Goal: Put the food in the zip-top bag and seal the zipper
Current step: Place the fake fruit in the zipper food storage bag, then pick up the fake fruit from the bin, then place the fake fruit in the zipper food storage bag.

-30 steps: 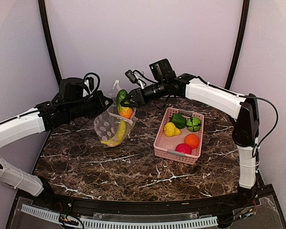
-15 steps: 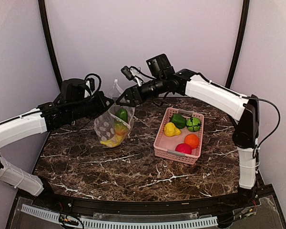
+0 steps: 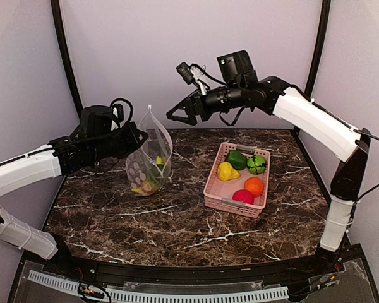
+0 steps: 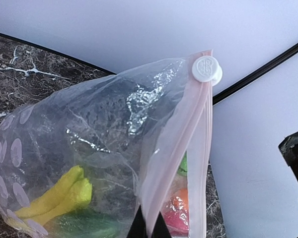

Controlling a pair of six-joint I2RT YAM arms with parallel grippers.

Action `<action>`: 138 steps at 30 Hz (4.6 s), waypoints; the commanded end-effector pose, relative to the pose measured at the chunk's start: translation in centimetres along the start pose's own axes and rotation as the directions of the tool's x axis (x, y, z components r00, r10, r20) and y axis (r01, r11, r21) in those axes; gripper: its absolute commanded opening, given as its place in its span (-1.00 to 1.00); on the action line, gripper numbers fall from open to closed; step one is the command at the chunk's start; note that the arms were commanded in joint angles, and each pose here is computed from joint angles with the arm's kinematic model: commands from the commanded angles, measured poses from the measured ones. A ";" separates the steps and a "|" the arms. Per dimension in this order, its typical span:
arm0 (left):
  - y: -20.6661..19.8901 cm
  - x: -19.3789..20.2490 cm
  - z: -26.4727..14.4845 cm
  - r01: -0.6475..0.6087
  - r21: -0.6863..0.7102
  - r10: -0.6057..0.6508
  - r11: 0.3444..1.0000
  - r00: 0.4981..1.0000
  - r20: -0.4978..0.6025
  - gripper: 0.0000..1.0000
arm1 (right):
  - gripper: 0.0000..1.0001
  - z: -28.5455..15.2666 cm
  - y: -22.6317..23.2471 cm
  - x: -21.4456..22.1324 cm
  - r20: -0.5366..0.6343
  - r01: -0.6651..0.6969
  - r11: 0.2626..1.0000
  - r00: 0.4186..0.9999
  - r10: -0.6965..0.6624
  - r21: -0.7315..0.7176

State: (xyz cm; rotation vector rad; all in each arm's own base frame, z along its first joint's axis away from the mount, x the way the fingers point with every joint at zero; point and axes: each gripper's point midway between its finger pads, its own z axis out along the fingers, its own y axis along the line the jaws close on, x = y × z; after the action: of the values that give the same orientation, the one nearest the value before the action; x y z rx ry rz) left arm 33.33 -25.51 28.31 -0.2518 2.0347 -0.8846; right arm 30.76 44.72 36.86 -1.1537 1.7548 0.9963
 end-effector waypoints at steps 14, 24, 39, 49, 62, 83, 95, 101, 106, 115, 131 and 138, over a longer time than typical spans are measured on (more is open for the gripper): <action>0.4 1.0 -0.9 -0.254 -0.053 0.244 0.966 0.959 -0.144 -0.99 | -0.01 -9.4 -12.3 15.5 -0.323 0.054 0.987 0.946 -0.003 0.150; -0.7 2.5 0.2 -0.237 0.024 0.237 0.971 0.952 -0.193 -0.99 | 0.11 -7.6 -15.2 23.4 -0.514 0.067 0.983 0.857 0.030 0.169; -0.8 4.2 0.7 -0.231 0.077 0.243 0.970 0.938 -0.246 -0.99 | 0.47 -4.5 -18.7 29.3 -0.609 0.013 0.980 0.785 0.113 0.199; -0.7 4.4 0.9 -0.230 0.077 0.242 0.970 0.936 -0.254 -0.99 | 0.55 -2.8 -19.7 30.6 -0.591 -0.049 0.973 0.787 0.177 0.227; -0.3 4.9 1.0 -0.218 0.078 0.231 0.973 0.938 -0.260 -0.99 | 0.37 -1.3 -18.9 30.8 -0.588 -0.076 0.981 0.791 0.169 0.179; -0.4 5.2 1.5 -0.209 0.091 0.226 0.974 0.938 -0.261 -0.99 | -0.02 -7.6 -8.1 13.7 -0.298 -0.047 0.999 0.954 0.040 -0.018; -0.7 4.6 1.3 -0.197 0.069 0.208 0.978 0.941 -0.266 -0.98 | -0.03 -5.7 7.3 2.5 0.010 0.083 0.841 0.996 -0.092 -0.535; -0.9 4.5 1.1 -0.196 0.071 0.208 0.978 0.939 -0.273 -0.99 | -0.03 -3.3 9.9 2.3 0.029 0.078 0.757 0.997 -0.078 -0.649; -1.5 4.4 0.5 -0.183 0.098 0.203 0.978 0.942 -0.268 -0.98 | -0.02 -1.5 9.7 3.3 0.023 0.053 0.730 0.998 -0.051 -0.681; -3.1 4.7 0.1 -0.109 0.174 0.156 0.979 0.947 -0.281 -0.99 | 0.03 1.0 8.7 4.9 -0.024 -0.013 0.711 1.000 -0.005 -0.703; -3.2 4.3 -0.7 -0.096 0.172 0.141 0.980 0.952 -0.270 -0.99 | 0.08 5.4 4.4 9.1 -0.101 -0.006 0.865 0.994 -0.052 -0.501; -2.6 4.5 -0.7 -0.101 0.155 0.140 0.983 0.953 -0.268 -0.99 | 0.10 3.5 6.5 10.5 -0.074 0.020 0.798 0.994 -0.081 -0.602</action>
State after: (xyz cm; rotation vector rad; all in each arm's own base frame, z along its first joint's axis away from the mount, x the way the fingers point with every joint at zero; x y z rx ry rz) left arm 30.99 -28.47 24.53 0.0414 2.2843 -0.9318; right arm 22.70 46.71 29.56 -1.6250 1.4837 1.6008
